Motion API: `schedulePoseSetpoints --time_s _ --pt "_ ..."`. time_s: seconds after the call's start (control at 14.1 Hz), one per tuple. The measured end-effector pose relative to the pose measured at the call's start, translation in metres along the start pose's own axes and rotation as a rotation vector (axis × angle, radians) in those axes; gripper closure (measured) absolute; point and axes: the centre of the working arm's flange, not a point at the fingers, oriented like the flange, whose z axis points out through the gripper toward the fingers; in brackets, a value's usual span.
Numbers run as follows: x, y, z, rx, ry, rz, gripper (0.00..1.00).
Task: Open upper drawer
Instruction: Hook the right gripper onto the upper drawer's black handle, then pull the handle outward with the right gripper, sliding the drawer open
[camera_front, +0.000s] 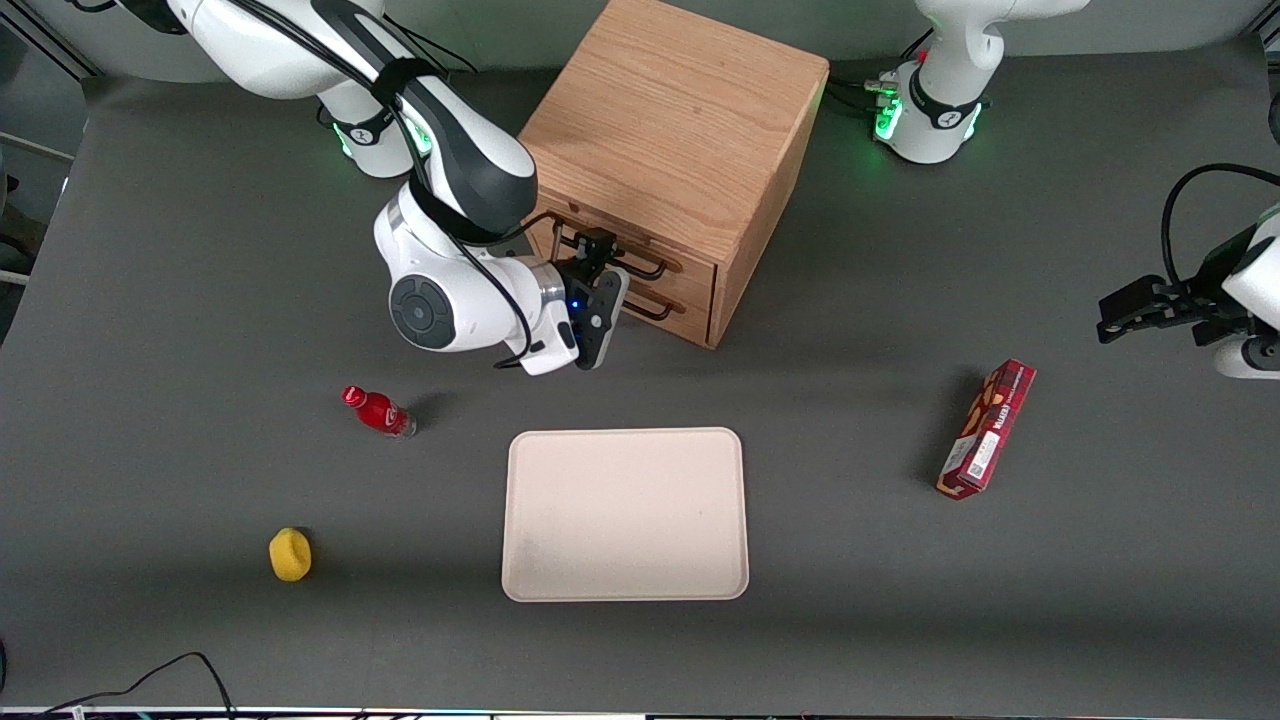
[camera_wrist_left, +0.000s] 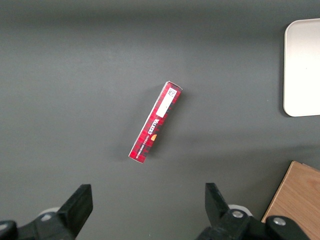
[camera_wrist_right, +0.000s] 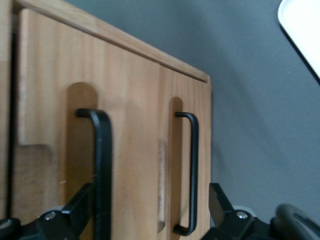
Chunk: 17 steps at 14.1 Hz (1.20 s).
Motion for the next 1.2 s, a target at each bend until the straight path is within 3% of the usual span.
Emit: schedulePoseSetpoints --time_s 0.28,0.5,0.64,0.92,1.2 --pt "0.002 0.005 0.001 -0.001 -0.001 -0.001 0.00" --pt "0.007 0.033 -0.023 -0.079 0.029 -0.003 0.00" --pt "0.011 0.054 -0.036 -0.103 0.044 0.002 0.00" --pt "0.006 0.084 -0.063 -0.092 0.029 0.034 0.00" --pt "0.001 0.096 -0.088 -0.115 0.040 0.050 0.00"
